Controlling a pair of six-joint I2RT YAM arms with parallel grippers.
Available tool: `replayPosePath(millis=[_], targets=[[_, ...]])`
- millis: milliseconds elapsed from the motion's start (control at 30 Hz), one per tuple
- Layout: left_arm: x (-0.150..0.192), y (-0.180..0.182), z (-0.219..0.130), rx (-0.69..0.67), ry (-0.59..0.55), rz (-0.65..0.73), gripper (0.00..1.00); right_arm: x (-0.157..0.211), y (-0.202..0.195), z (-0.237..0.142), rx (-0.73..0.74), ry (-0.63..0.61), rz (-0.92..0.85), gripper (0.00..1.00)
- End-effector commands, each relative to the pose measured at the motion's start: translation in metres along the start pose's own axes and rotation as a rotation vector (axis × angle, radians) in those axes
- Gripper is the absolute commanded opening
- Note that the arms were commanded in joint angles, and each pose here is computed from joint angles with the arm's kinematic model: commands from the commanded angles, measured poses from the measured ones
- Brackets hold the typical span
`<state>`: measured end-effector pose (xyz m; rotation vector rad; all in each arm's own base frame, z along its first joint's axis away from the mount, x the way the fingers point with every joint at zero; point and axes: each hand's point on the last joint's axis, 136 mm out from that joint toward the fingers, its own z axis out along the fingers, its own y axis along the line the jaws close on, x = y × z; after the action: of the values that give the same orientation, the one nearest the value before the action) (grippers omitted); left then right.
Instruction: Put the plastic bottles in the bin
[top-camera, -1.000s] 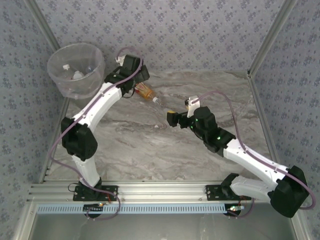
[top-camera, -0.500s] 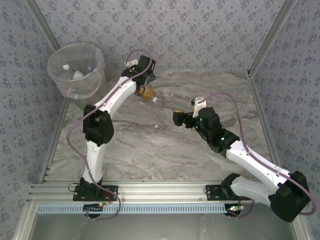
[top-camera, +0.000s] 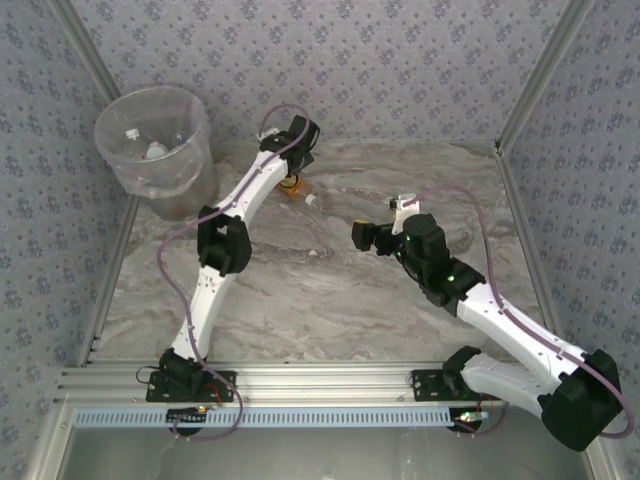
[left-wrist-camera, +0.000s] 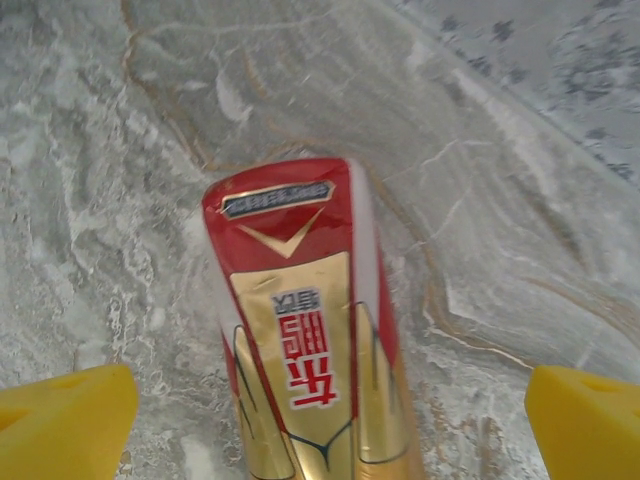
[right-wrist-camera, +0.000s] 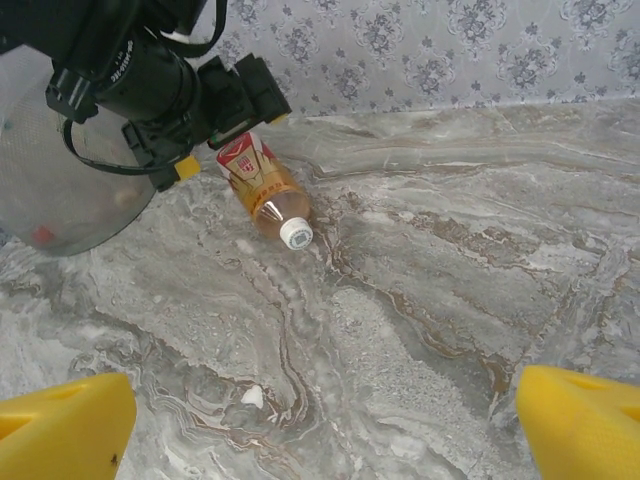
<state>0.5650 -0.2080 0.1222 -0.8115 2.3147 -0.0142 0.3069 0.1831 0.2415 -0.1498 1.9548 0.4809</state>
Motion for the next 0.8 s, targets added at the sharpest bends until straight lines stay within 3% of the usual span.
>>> replayPosePath(millis=[0, 433, 767], targets=[[0.014, 0.013, 0.013, -0.044, 0.075, -0.056, 0.99, 0.006, -0.007, -0.003, 0.015, 0.01, 0.02, 1.0], [0.044, 0.01, 0.054, -0.043, 0.114, -0.022, 0.95, 0.009, -0.013, -0.009, 0.033, 0.018, 0.036, 1.0], [0.05, 0.0, 0.059, 0.017, 0.14, 0.167, 0.85, 0.009, -0.014, -0.009, 0.032, 0.018, 0.045, 1.0]])
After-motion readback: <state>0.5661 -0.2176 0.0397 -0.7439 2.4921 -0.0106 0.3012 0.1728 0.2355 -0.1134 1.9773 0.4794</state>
